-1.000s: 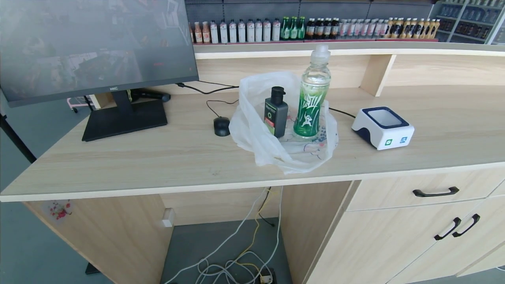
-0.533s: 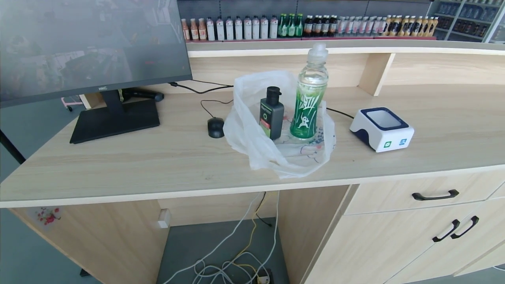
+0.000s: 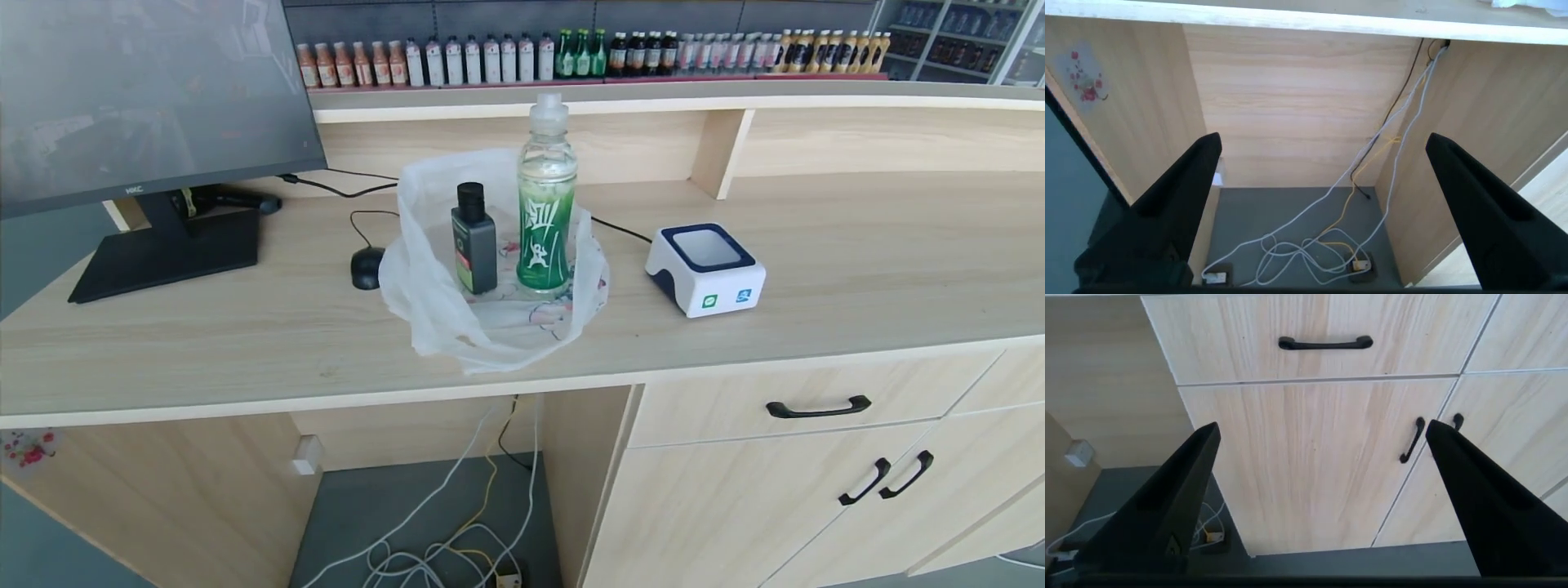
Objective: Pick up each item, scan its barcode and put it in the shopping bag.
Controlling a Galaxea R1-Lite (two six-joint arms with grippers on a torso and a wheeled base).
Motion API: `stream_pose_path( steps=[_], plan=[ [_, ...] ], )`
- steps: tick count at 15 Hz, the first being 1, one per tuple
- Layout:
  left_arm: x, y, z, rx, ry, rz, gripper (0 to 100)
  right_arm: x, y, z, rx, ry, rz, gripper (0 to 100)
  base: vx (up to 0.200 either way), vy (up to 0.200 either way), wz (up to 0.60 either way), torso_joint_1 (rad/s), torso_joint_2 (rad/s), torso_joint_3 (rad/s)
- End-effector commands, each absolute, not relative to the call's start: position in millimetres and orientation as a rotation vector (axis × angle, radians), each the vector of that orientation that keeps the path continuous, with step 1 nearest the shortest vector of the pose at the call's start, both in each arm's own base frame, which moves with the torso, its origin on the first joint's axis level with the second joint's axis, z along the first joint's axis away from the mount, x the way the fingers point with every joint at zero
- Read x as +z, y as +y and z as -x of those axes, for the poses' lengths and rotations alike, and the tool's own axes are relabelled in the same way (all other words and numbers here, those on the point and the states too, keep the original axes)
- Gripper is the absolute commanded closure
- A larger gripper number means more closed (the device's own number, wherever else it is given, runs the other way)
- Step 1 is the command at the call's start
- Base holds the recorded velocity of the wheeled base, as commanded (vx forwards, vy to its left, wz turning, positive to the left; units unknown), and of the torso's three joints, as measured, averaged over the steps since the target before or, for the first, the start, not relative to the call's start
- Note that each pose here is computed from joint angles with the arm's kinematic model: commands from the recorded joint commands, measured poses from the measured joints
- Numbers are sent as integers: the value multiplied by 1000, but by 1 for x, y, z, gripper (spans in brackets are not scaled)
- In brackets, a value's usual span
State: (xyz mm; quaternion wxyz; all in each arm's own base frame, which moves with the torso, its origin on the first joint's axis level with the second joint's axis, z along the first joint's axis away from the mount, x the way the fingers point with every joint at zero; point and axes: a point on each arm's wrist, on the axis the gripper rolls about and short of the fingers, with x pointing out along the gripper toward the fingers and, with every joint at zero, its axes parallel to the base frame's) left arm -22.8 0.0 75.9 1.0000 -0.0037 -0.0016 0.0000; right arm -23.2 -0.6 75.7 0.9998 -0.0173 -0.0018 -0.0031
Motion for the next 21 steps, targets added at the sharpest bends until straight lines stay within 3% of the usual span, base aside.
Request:
stream_pose_path(
  steps=[1,17,21],
  plan=[
    [76,0,23,2,-5,8,0,76,-1,23,-6,0,35,0,0,-200,0,2,2,7],
    [76,0,23,2,-5,6,0,76,-1,23,-6,0,34,0,0,-200,0,2,2,3],
    [76,0,23,0,-3,3,0,76,-1,23,-6,0,34,0,0,0,0,0,0,0]
  ],
)
